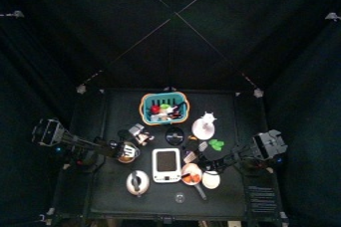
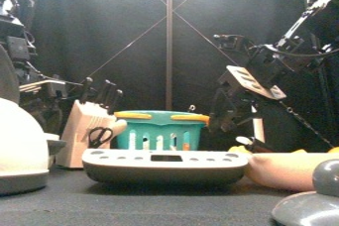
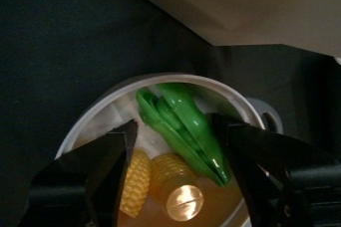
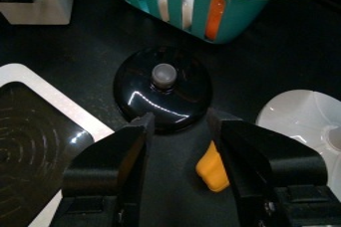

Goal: Grab pea

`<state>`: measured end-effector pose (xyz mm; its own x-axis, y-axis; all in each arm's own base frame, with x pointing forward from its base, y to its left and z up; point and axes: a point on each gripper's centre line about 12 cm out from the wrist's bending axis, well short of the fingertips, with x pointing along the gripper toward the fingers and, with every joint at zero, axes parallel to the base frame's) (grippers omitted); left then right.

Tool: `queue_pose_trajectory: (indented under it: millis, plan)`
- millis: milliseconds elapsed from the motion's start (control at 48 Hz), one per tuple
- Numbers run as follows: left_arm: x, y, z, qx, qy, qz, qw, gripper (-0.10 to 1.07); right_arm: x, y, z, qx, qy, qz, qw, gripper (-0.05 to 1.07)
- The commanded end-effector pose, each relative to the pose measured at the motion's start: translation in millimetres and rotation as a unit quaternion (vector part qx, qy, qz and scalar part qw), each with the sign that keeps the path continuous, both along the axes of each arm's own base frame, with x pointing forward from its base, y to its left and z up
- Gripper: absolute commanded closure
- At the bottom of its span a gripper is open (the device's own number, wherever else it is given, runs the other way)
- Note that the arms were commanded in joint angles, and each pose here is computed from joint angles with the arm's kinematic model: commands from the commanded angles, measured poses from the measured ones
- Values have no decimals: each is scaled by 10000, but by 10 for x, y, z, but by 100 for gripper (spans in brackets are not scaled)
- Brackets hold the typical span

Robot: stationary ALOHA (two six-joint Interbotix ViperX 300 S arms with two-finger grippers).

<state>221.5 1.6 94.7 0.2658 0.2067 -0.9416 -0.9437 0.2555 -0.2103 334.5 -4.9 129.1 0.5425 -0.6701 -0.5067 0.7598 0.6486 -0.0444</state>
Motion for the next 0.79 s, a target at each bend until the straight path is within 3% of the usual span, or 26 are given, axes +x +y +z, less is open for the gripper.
queue_pose_trajectory:
  millis: [0, 167, 438, 604, 771]
  plan:
    - [1, -1, 22, 9, -22, -14, 10000, 22, 43, -6, 91, 14, -154, -15, 9999, 19]
    - [-20, 24, 174, 77, -200, 31, 9998, 25, 52, 1, 98, 14, -164, -4, 9999, 19]
    - [-123, 131, 564, 445, -621, 96, 9970, 25, 61, 5, 105, 24, -177, 1, 9998, 19]
    - [-160, 137, 607, 494, -666, 92, 9965, 25, 63, 3, 116, -9, -163, 14, 9999, 19]
    - [-155, 151, 616, 601, -688, 11, 9958, 25, 94, 26, 328, -247, -133, 259, 9993, 19]
